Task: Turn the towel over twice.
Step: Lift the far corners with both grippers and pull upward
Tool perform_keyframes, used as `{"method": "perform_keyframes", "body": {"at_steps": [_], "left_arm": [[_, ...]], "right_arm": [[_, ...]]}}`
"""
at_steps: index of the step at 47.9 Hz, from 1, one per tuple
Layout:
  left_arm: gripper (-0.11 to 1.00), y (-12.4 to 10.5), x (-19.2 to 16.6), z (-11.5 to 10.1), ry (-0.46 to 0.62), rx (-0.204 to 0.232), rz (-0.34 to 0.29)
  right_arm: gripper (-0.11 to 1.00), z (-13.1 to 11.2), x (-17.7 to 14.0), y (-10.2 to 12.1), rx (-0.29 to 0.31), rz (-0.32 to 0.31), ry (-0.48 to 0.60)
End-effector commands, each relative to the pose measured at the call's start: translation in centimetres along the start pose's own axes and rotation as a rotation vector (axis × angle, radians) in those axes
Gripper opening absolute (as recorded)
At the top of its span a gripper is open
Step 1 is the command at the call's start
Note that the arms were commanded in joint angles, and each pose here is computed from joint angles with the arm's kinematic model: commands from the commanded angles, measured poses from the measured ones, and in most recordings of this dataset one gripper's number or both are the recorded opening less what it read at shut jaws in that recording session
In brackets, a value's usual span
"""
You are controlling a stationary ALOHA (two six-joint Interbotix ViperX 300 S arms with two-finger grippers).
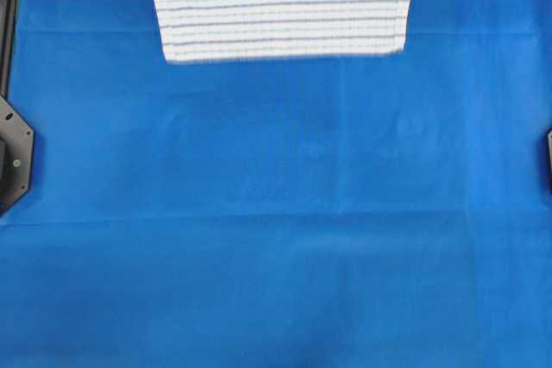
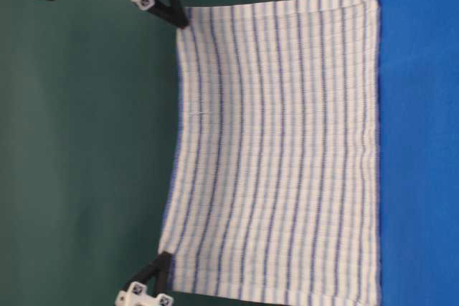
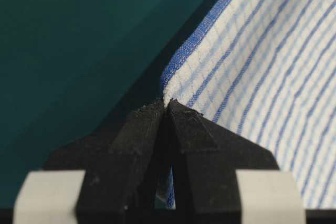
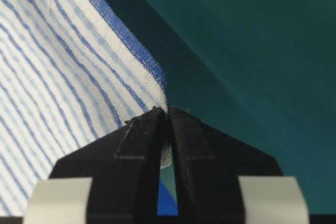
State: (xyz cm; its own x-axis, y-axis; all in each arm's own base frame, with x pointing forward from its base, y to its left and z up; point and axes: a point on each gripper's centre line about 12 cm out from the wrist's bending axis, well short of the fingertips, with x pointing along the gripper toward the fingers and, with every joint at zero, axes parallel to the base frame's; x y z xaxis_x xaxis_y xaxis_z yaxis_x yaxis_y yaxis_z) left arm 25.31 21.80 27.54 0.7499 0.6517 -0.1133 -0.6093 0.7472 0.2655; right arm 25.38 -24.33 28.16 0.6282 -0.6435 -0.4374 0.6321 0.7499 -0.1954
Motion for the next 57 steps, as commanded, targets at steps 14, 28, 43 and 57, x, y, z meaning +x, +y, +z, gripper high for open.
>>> {"method": "perform_keyframes", "body": {"at_steps": [14,28,43,57], "left_arm": [[0.01,-0.3,-2.1,4.1,-0.134,0.005,-0.008],[0.01,-3.3,-4.8,4.3,-0.148,0.011,-0.113],[0.01,-8.1,-8.8,1.5,-0.118,0.028,-0.301],[0.01,-12.1,-11.0,-2.5,-0.019,-0.023,-0.469]], "right_arm": [[0.07,3.4,-3.5,0.1,-0.031,-0.005,-0.091],[0.07,2.3,-5.2,3.9,-0.059,0.092,-0.032],[0.07,0.1,-9.0,9.5,-0.097,0.264,0.05],[0.07,-3.9,-11.4,15.2,-0.097,0.442,0.158]]}}
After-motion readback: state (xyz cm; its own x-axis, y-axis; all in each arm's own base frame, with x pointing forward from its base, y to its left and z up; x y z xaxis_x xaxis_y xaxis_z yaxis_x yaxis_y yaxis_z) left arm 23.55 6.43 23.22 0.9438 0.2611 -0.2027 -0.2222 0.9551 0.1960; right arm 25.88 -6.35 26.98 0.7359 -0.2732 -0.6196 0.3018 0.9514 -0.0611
